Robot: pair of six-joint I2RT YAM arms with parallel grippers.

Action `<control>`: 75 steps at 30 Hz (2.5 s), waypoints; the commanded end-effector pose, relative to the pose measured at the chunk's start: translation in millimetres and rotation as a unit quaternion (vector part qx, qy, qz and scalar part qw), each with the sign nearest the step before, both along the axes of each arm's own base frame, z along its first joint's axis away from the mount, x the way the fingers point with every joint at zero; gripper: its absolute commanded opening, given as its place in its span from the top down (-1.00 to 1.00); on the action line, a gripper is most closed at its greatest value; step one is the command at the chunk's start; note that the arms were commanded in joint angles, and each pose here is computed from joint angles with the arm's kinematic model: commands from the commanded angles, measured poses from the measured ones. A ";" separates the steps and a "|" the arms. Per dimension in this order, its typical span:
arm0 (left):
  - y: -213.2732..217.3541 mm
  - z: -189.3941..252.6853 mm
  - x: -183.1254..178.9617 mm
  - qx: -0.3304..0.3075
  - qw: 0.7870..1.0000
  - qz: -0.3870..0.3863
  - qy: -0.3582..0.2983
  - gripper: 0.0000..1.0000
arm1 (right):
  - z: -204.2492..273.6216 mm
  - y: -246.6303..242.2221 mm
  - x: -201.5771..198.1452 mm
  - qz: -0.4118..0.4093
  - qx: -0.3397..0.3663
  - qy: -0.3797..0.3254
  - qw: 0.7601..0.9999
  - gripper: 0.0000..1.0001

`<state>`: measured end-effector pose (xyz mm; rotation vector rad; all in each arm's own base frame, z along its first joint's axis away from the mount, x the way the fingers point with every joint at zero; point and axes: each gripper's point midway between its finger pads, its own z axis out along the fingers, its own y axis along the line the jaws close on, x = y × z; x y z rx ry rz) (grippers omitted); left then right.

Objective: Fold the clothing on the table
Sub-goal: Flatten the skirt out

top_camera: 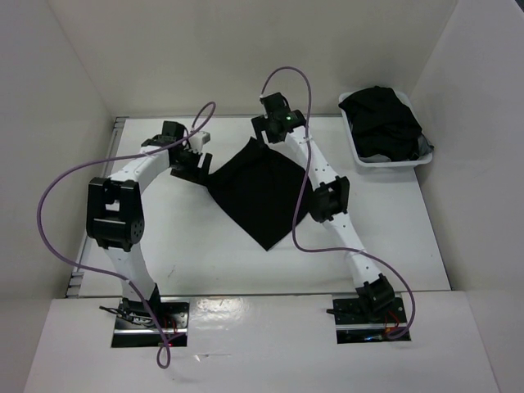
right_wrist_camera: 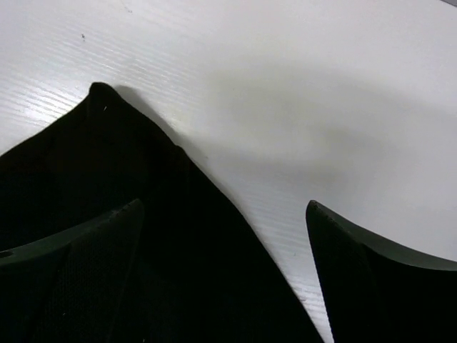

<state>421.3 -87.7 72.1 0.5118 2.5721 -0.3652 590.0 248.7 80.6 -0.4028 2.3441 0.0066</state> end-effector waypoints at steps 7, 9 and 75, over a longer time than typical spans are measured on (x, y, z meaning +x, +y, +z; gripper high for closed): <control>20.4 34.1 9.8 0.001 0.996 0.062 -0.058 -0.91 | 81.9 -16.2 -54.9 0.049 0.038 0.057 0.996 -0.96; 7.7 29.9 7.4 -0.003 0.998 0.046 -0.052 -0.96 | 62.2 -18.9 -77.5 0.057 0.031 0.114 0.991 -0.96; 148.0 119.1 -108.5 -0.015 0.956 0.239 -0.170 -0.98 | -92.7 63.1 -385.9 0.346 -0.243 0.205 0.882 -0.96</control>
